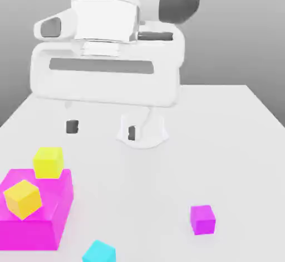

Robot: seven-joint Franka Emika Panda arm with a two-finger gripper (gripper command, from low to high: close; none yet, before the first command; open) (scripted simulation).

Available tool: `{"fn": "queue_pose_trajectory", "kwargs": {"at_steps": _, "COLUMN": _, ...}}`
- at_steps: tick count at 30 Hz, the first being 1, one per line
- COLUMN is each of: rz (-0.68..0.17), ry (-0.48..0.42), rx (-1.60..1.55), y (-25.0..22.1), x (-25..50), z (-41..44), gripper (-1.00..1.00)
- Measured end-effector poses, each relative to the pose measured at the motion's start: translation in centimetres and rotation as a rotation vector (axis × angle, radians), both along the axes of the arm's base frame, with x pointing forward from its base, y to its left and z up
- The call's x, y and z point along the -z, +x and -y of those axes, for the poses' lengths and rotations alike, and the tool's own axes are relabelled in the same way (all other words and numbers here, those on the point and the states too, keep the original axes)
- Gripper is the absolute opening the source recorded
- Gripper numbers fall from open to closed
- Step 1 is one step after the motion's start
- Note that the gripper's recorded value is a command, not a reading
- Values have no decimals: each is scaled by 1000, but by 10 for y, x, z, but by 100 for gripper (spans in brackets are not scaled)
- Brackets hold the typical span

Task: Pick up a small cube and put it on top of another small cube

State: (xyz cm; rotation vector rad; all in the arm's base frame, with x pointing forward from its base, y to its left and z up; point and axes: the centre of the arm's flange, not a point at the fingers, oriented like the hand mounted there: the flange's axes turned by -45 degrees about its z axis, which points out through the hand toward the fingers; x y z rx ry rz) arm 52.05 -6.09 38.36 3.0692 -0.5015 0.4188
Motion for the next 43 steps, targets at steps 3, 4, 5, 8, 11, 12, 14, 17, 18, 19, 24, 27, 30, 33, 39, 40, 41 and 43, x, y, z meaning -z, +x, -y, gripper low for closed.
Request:
{"fn": "queue_pose_trajectory", "kwargs": {"at_steps": 3, "rz": -75, "ry": 19, "rx": 45, "y": 3, "x": 55, "z": 10, "gripper": 0}}
{"fn": "queue_pose_trajectory", "kwargs": {"at_steps": 4, "rz": -100, "ry": 25, "rx": 58, "y": 3, "x": 74, "z": 12, "gripper": 0}}
{"fn": "queue_pose_trajectory", "kwargs": {"at_steps": 5, "rz": -125, "ry": 31, "rx": 71, "y": 2, "x": 93, "z": 14, "gripper": 0}}
{"fn": "queue_pose_trajectory", "kwargs": {"at_steps": 8, "rz": -200, "ry": 51, "rx": 113, "y": -5, "x": 148, "z": 20, "gripper": 0}}
{"fn": "queue_pose_trajectory", "kwargs": {"at_steps": 11, "rz": -251, "ry": 64, "rx": 143, "y": -12, "x": 198, "z": 24, "gripper": 0}}
{"fn": "queue_pose_trajectory", "kwargs": {"at_steps": 12, "rz": -255, "ry": 65, "rx": 145, "y": -13, "x": 213, "z": 25, "gripper": 0}}
{"fn": "queue_pose_trajectory", "kwargs": {"at_steps": 14, "rz": -259, "ry": 66, "rx": 147, "y": -13, "x": 241, "z": 25, "gripper": 0}}
{"fn": "queue_pose_trajectory", "kwargs": {"at_steps": 17, "rz": -259, "ry": 66, "rx": 148, "y": -14, "x": 251, "z": 25, "gripper": -100}}
{"fn": "queue_pose_trajectory", "kwargs": {"at_steps": 18, "rz": -259, "ry": 66, "rx": 148, "y": -14, "x": 251, "z": 25, "gripper": -100}}
{"fn": "queue_pose_trajectory", "kwargs": {"at_steps": 19, "rz": -259, "ry": 66, "rx": 148, "y": -14, "x": 251, "z": 25, "gripper": -100}}
{"fn": "queue_pose_trajectory", "kwargs": {"at_steps": 24, "rz": -259, "ry": 66, "rx": 148, "y": -13, "x": 232, "z": 25, "gripper": -100}}
{"fn": "queue_pose_trajectory", "kwargs": {"at_steps": 27, "rz": -259, "ry": 64, "rx": 157, "y": -15, "x": 192, "z": 31, "gripper": -100}}
{"fn": "queue_pose_trajectory", "kwargs": {"at_steps": 30, "rz": -260, "ry": 53, "rx": 229, "y": -26, "x": 147, "z": 81, "gripper": -100}}
{"fn": "queue_pose_trajectory", "kwargs": {"at_steps": 33, "rz": -258, "ry": 63, "rx": 315, "y": -49, "x": 101, "z": 134, "gripper": -100}}
{"fn": "queue_pose_trajectory", "kwargs": {"at_steps": 39, "rz": -249, "ry": 104, "rx": 410, "y": -86, "x": 93, "z": 188, "gripper": -100}}
{"fn": "queue_pose_trajectory", "kwargs": {"at_steps": 40, "rz": -249, "ry": 103, "rx": 406, "y": -86, "x": 105, "z": 187, "gripper": 100}}
{"fn": "queue_pose_trajectory", "kwargs": {"at_steps": 41, "rz": -249, "ry": 103, "rx": 406, "y": -86, "x": 105, "z": 187, "gripper": 100}}
{"fn": "queue_pose_trajectory", "kwargs": {"at_steps": 43, "rz": -249, "ry": 103, "rx": 406, "y": -86, "x": 105, "z": 187, "gripper": 100}}
